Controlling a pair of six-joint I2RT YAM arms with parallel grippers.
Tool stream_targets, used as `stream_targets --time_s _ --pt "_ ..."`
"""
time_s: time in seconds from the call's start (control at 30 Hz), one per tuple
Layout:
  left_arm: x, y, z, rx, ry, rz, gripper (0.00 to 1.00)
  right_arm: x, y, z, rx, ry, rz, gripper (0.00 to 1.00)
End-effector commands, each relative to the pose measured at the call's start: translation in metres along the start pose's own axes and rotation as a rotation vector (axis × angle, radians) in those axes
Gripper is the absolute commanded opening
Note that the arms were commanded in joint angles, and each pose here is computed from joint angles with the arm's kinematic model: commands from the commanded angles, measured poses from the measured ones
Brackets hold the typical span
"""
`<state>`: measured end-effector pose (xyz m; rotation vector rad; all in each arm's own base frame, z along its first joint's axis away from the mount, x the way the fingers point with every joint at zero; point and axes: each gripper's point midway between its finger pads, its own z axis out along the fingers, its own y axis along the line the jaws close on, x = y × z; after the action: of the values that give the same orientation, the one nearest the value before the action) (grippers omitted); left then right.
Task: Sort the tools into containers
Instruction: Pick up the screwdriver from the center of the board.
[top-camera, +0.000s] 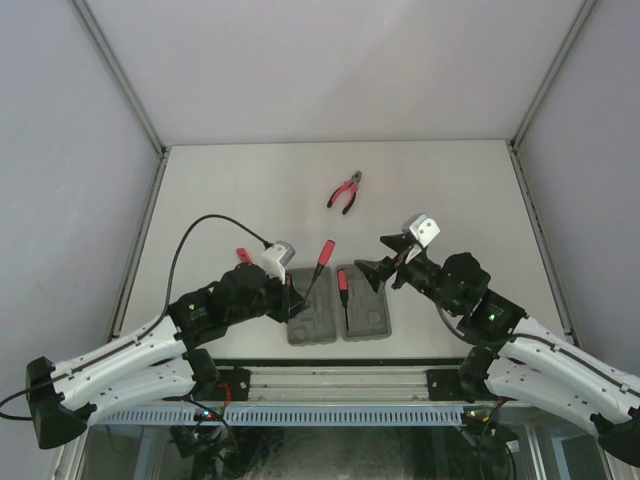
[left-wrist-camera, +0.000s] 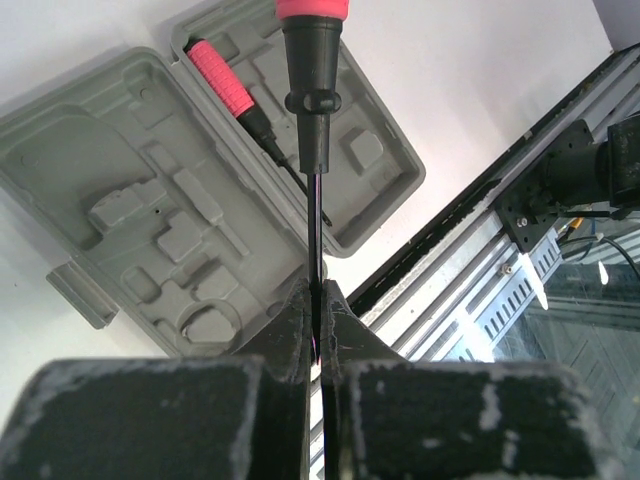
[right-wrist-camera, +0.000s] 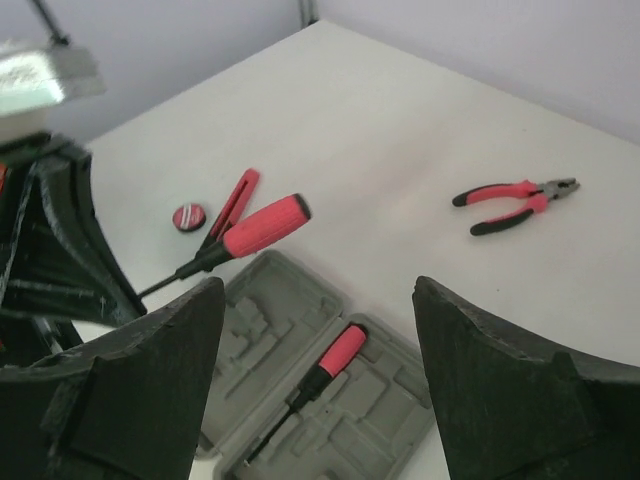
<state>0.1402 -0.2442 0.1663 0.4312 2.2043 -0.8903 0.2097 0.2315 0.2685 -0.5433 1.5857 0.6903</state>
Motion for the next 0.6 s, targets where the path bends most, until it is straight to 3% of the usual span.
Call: stream_targets --time_s 0.0,0.3,0.57 --pt "-0.03 -0.018 -0.01 0.039 -0.072 0.036 0.0 -0.011 0.025 0.004 -0.127 -0.047 -0.273 0.76" --pt "-0.028 -0.017 -0.013 0.034 -0.044 0.066 0.0 -0.002 0.06 -0.008 -0.366 -0.083 -0.724 0.81" --pt "-0.026 -0.022 -0.013 0.049 -0.032 0.083 0.0 0.01 0.074 -0.014 -0.513 -0.021 -0.921 0.81"
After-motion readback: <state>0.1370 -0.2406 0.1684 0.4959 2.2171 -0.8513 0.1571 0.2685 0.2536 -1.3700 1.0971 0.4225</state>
